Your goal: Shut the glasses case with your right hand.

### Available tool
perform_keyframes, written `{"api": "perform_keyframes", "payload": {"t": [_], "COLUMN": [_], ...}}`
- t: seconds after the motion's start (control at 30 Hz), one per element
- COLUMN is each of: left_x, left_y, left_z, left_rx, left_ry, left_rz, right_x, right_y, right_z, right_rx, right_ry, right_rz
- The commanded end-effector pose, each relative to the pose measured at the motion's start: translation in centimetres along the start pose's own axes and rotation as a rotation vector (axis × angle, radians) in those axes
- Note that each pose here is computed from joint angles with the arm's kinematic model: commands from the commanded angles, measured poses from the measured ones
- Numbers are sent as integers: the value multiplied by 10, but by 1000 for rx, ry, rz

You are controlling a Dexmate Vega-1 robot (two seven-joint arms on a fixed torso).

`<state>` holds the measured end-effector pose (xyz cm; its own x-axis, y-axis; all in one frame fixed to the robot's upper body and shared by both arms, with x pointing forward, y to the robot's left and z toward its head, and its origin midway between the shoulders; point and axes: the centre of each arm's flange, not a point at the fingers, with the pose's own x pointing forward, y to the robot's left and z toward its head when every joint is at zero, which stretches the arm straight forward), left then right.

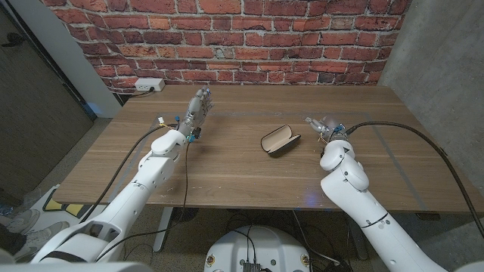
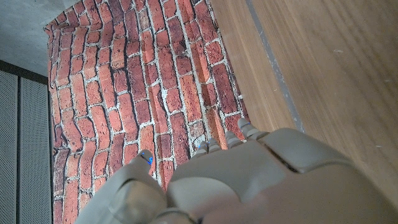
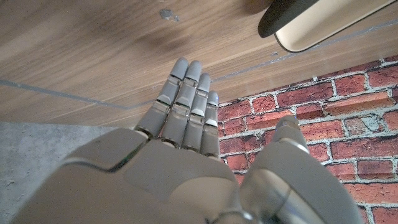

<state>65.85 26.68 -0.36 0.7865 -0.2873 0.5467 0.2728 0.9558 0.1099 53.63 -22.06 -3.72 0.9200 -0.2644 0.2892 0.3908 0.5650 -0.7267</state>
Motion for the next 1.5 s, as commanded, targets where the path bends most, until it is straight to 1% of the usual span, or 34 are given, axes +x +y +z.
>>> {"api": "perform_keyframes", "payload": {"t": [0.03,0.23,0.43,0.5,0.7,0.87,1.1,1.2,1.5], "left_x": [4,4,6,7,11,13,15,15,16], "left_y": [0,1,2,2,2,2,2,2,2], "left_z": [-1,-1,-1,-1,-1,-1,-1,0,-1], "left_rx": [0,0,0,-1,1,2,5,6,6], "left_ry": [0,-1,-1,-1,1,4,5,4,9], "left_rz": [-3,1,3,4,2,-1,0,0,1], "right_x": [-9,-11,-10,-9,-11,-13,-14,-15,-13], "right_y": [2,6,10,13,19,21,26,28,35], "right_z": [14,22,27,30,34,36,43,45,48], "right_rx": [-113,-165,-203,-229,-271,-286,-332,-334,-357], "right_ry": [55,63,76,87,97,96,93,87,94], "right_rz": [-9,-11,14,29,32,37,52,61,102]}}
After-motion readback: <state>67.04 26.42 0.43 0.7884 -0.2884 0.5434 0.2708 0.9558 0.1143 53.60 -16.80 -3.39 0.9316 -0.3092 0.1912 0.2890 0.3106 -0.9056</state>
